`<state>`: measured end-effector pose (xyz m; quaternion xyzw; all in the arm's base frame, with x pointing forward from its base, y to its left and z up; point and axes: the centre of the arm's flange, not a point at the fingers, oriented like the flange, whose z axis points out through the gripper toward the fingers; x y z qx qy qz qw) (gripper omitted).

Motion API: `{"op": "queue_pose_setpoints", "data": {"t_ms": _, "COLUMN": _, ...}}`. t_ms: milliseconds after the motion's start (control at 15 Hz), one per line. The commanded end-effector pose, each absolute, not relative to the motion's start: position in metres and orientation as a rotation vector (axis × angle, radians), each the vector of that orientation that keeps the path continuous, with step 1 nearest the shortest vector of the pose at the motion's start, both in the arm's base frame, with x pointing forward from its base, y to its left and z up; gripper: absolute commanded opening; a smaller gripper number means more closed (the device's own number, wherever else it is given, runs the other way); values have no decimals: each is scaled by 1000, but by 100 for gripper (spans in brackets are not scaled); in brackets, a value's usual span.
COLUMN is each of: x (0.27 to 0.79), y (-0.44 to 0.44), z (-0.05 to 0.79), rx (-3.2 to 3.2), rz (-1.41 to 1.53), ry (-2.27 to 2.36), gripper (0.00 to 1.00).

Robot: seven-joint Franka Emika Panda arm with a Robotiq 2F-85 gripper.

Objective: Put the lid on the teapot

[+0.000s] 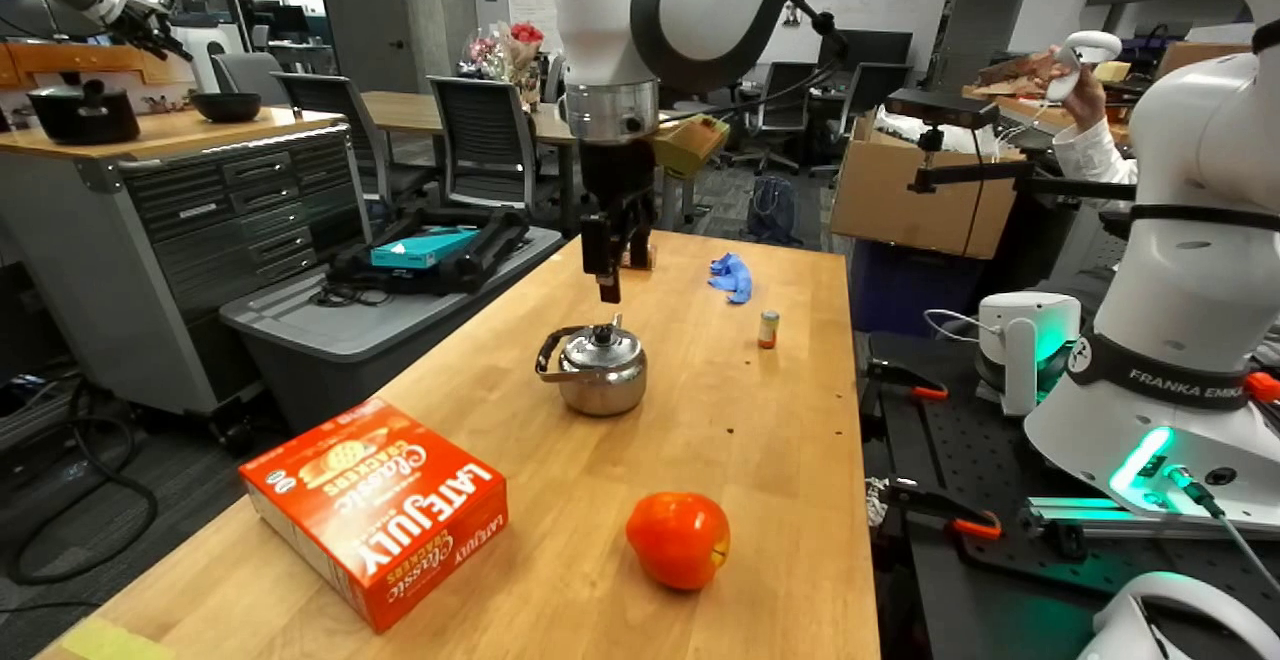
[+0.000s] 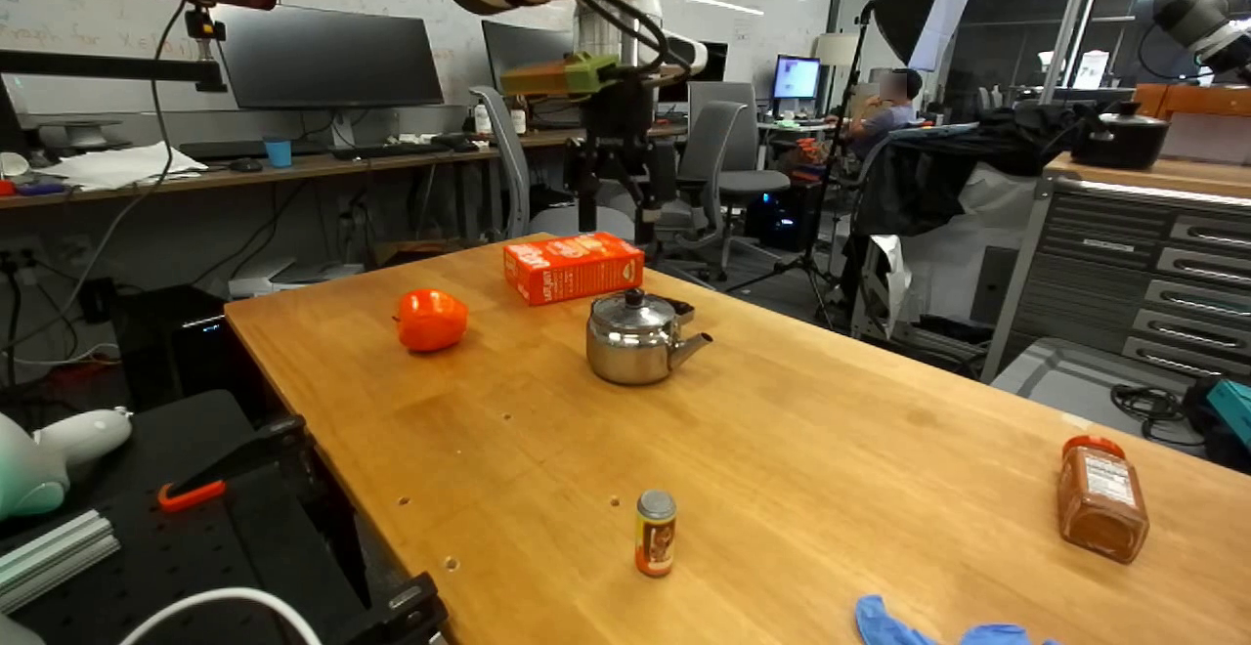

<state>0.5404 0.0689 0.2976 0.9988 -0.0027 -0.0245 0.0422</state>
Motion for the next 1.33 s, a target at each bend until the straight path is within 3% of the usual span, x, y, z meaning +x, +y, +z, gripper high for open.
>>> {"op": "queue_pose_setpoints", "data": {"t_ms": 0, "x": 492, "y": 55, "z": 330, "rx": 3112, "rz": -23, "ry": 142, "gripper": 100}}
{"op": "queue_pose_setpoints", "data": {"t_ms": 800, "x": 389, "y": 32, "z": 346, "rx": 3240, "rz": 73, "ry": 184, "gripper": 100}}
{"op": "queue_pose_setpoints", "data": {"t_ms": 1133, "x": 367, "y": 24, "z": 352, "rx": 3271, "rz": 40, "ry": 238, "gripper": 100}}
{"op": "queue_pose_setpoints", "data": {"t_ms": 1267, "x": 383, "y": 32, "z": 339, "rx": 3239, "rz": 24, "ry": 200, "gripper": 100}}
